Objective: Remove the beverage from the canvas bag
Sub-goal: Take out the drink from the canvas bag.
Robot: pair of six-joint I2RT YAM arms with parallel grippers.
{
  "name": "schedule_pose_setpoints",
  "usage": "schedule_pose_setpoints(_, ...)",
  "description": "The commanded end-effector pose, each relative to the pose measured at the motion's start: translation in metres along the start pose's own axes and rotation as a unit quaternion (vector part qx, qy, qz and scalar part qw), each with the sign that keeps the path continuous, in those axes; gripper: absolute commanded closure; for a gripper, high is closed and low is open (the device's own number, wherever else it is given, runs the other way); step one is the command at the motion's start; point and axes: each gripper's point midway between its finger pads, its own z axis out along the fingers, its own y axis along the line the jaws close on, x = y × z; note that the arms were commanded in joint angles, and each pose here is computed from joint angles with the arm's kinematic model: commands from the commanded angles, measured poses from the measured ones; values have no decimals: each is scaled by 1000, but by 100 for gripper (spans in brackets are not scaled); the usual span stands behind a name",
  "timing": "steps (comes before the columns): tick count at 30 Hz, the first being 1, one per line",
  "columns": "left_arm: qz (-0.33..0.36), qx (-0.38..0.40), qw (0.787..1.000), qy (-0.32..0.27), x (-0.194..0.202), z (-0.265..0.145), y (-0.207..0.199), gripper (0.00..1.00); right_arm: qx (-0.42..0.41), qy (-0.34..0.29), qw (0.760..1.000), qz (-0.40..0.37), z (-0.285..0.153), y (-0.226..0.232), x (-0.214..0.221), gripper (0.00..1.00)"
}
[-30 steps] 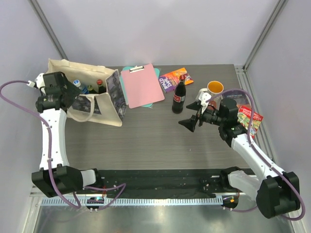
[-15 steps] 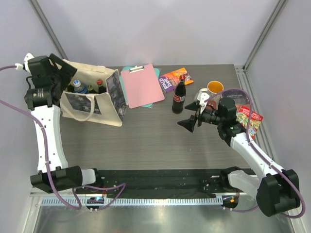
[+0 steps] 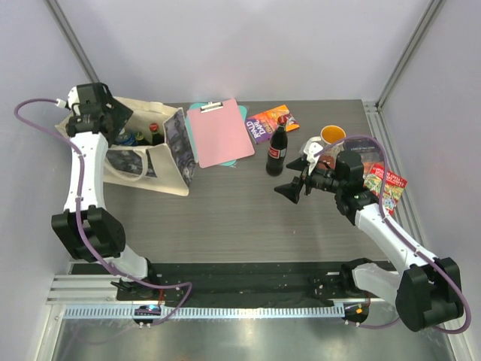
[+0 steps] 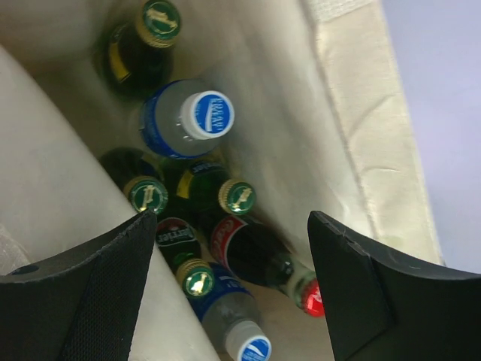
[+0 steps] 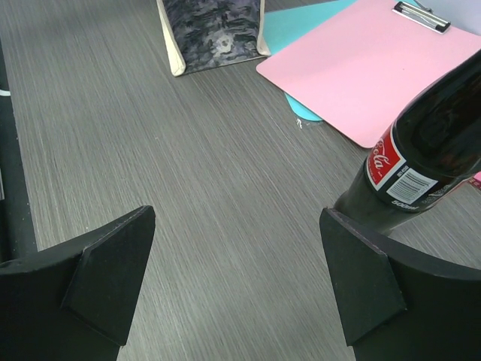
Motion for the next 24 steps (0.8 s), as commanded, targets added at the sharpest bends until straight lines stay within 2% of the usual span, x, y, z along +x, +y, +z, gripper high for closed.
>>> schedule_pose_setpoints(1, -6, -26, 998, -53, -13, 7, 12, 18, 11, -17, 999, -25, 0, -5, -15, 4)
schedule_pose_setpoints(15, 30, -72, 996, -35, -9, 59, 16, 18, 18, -13, 999, -23, 2, -8, -12, 5)
schedule_pose_setpoints(24, 57, -86, 994, -37, -13, 74, 17, 31, 25, -9, 999, -21, 0, -10, -9, 4)
